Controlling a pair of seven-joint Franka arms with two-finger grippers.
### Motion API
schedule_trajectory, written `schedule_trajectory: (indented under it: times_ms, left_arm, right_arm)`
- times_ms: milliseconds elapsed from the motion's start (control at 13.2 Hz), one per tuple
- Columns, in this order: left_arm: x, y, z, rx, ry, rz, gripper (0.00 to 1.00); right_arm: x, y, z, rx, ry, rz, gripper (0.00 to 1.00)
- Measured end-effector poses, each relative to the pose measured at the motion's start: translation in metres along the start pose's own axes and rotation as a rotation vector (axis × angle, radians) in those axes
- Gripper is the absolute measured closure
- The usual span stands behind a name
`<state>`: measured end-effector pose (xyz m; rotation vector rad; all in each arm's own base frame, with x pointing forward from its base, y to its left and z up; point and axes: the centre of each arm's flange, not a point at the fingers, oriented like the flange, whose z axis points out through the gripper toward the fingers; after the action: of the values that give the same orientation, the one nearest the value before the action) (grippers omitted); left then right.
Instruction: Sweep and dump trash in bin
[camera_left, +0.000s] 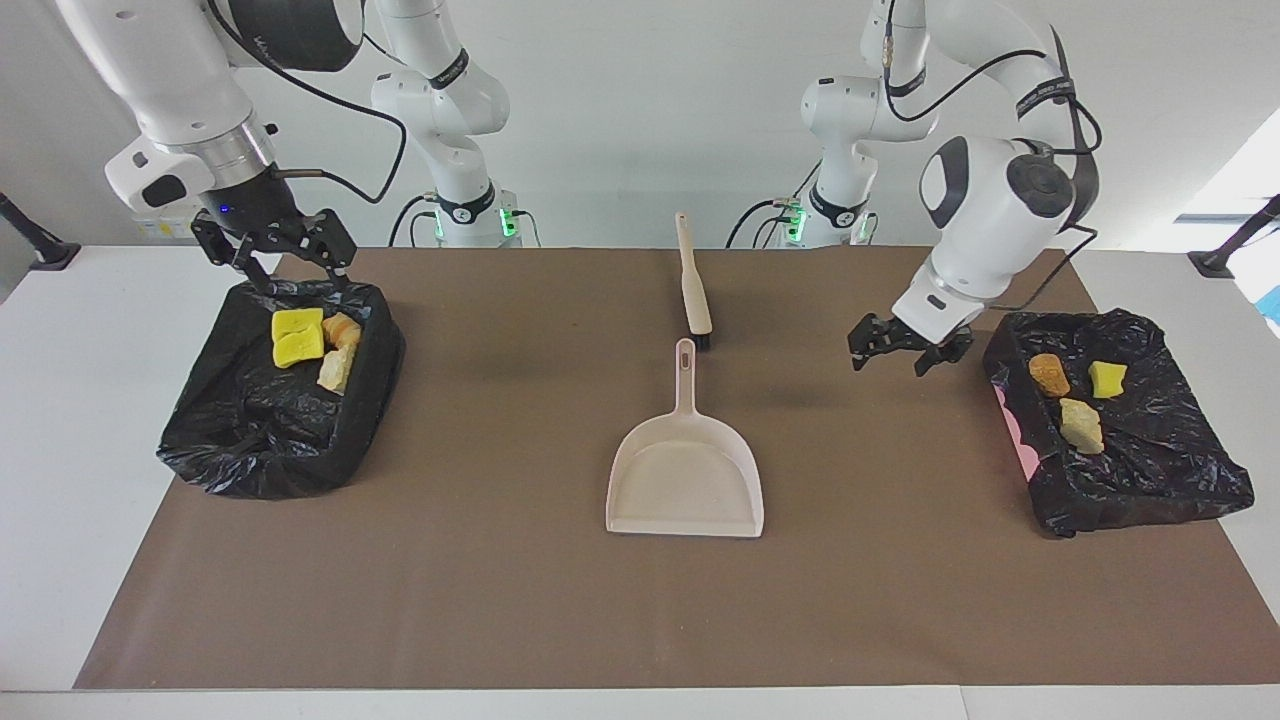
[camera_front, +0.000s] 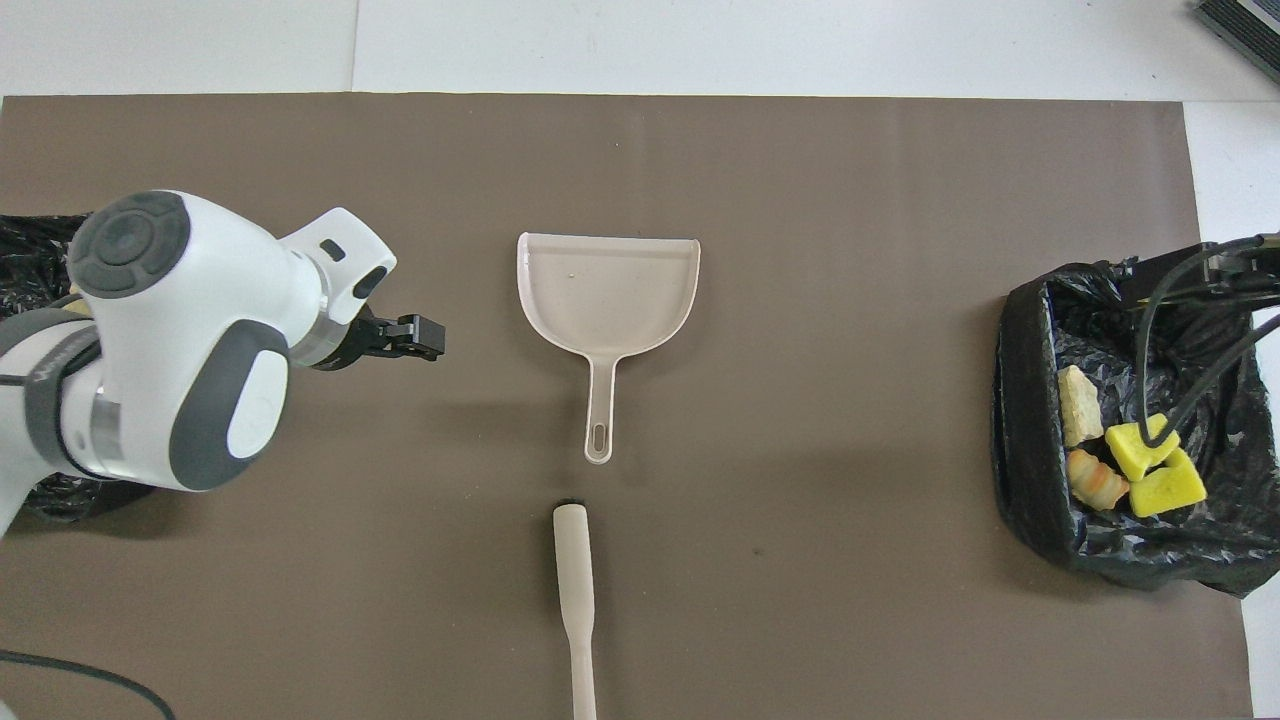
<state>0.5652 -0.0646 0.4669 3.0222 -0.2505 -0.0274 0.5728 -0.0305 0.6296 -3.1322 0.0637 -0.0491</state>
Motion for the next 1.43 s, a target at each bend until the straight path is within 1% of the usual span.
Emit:
schedule_trajectory:
  times_ms: [151,302,528,679,830,981,1208,1434]
  left_arm:
    - [-0.005,-0.03,-0.018,0.003,0.031,0.015,0.0]
    - [-0.009,-0.044,-0.048,0.017,0.065,0.017,0.0]
    - [-0.016,-0.045,-0.115,0.1,0.092,0.044,0.0]
    - [-0.021,-0.04,-0.154,0.116,0.118,0.05,0.0]
    - [-0.027,-0.034,-0.183,0.123,0.118,0.055,0.0]
    - [-0.035,-0.027,-0.202,0.15,0.098,0.064,0.0]
    - [-0.042,-0.021,-0.218,0.157,0.122,0.066,0.0]
    - [-0.047,-0.019,-0.223,0.151,0.122,0.062,0.0]
  right_arm:
    - [0.0,0.0,0.0,0.0,0.0,0.0,0.0]
    - [0.0,0.0,0.0,0.0,0.0,-0.001,0.0]
    - [0.0,-0.01,0.0,0.001,0.0,-0.018,0.0]
    - [0.0,-0.027,0.0,0.002,0.0,-0.042,0.0]
    - [-0.001,-0.034,0.0,0.003,0.0,-0.015,0.0]
    - [-0.001,-0.033,0.0,0.003,0.0,0.001,0.0]
    - [-0.001,-0.031,0.0,0.003,0.0,0.009,0.0]
    - [-0.001,-0.03,0.0,0.003,0.0,0.012,0.0]
